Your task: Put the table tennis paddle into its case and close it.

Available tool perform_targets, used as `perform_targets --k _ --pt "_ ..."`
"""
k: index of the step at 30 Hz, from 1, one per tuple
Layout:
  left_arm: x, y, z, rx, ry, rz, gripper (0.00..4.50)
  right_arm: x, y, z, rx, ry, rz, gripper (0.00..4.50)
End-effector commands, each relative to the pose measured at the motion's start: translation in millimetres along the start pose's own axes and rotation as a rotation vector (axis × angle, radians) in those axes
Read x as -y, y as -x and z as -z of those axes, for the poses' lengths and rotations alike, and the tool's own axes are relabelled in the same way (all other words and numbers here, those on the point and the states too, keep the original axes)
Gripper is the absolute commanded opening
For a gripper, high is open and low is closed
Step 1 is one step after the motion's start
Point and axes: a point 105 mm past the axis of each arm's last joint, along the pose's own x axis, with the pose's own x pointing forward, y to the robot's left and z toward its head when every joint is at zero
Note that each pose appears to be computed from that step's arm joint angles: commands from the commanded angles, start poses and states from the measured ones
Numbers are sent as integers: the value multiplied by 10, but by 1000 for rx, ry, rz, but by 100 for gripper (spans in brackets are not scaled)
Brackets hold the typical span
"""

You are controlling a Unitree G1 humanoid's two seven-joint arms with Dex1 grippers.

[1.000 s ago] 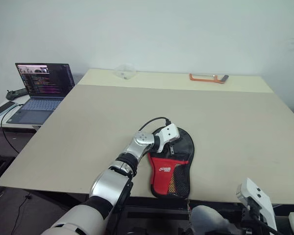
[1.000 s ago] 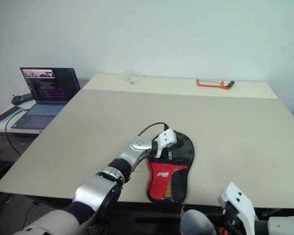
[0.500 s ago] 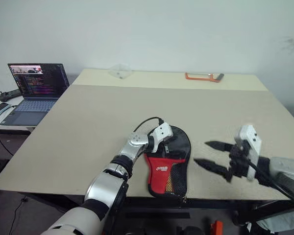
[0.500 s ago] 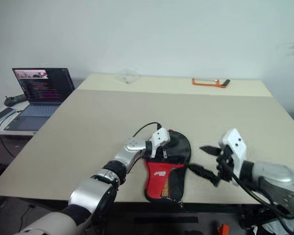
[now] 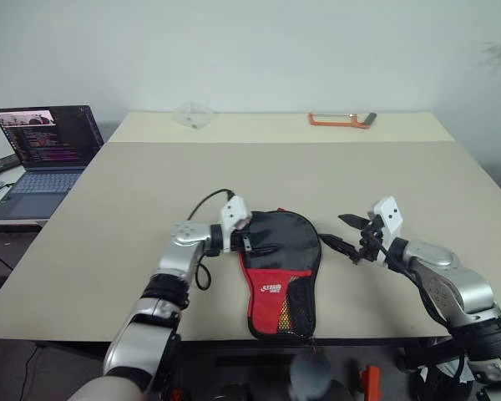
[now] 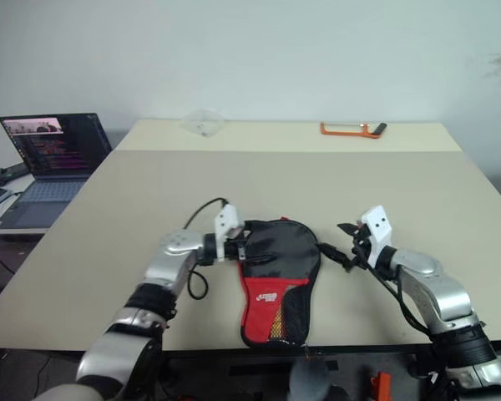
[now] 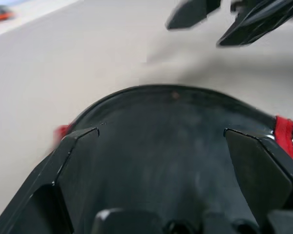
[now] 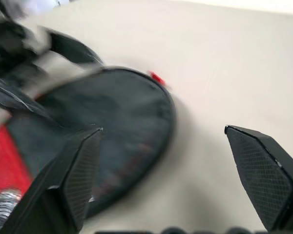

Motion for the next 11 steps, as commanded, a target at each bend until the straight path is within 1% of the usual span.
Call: perform_targets --k 1,3,5,7,11 --pt "-44 183 -218 61 -23 -138 450 315 66 -41 7 33 45 434" --pt "-7 271 -204 56 -4 -189 450 480 103 -21 6 34 95 434" --pt "46 336 -174 40 4 -221 450 576 138 -74 25 39 122 434" --pt "80 437 -102 19 27 -252 450 572 127 -112 47 37 128 434" --pt "134 524 36 -30 29 -314 450 476 140 -24 23 35 98 434"
